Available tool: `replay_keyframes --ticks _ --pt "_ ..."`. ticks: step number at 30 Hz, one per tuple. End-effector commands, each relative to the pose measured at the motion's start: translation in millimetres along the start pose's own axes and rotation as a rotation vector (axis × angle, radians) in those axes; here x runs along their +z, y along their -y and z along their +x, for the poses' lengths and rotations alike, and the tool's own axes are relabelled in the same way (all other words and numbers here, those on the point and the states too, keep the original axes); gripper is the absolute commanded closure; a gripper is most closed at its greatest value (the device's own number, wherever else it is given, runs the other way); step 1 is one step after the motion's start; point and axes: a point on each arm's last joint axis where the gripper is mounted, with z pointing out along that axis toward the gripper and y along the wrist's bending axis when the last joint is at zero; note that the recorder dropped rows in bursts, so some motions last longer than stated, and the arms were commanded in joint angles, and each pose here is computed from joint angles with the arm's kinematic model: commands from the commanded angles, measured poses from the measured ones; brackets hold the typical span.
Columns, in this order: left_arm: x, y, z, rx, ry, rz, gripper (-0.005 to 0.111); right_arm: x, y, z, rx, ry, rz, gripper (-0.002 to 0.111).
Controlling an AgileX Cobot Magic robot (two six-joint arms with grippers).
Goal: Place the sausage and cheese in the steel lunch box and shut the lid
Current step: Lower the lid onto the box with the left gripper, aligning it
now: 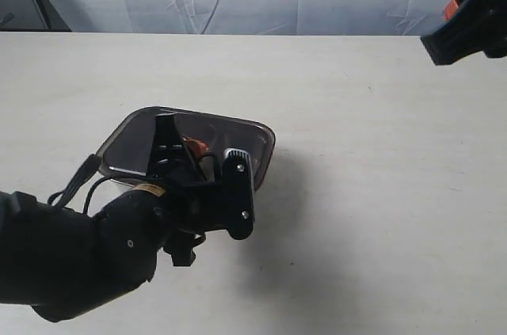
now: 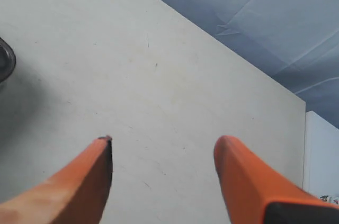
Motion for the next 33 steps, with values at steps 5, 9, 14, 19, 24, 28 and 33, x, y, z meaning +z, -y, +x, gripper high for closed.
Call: replay_keyframes --ticks 5,9,14,19,24,28,33 --pt "-10 -1.8 2 -0.032 -0.005 0.066 0.050 0 3 2 0.008 0.002 0.016 0.052" --pt "-15 -1.6 3 -0.086 -0.020 0.116 0.050 0 3 2 0.013 0.004 0.015 0.052" --pt "-19 -5.6 3 -0.105 -0.007 0.111 0.050 0 3 2 0.013 0.004 0.015 0.052" --pt "-28 -10.6 0 -0.155 0.036 0.135 0.050 0 3 2 0.013 0.004 0.015 0.052" --pt "-32 -11.3 -1 -0.205 0.046 0.163 0.050 0 3 2 0.015 0.004 0.015 0.052" --pt "-33 -9.1 -1 -0.245 0.046 0.196 0.050 0 3 2 0.015 0.004 0.015 0.052" --pt "-34 -7.1 -1 -0.283 0.039 0.221 0.050 0 3 2 0.015 0.006 0.015 0.052"
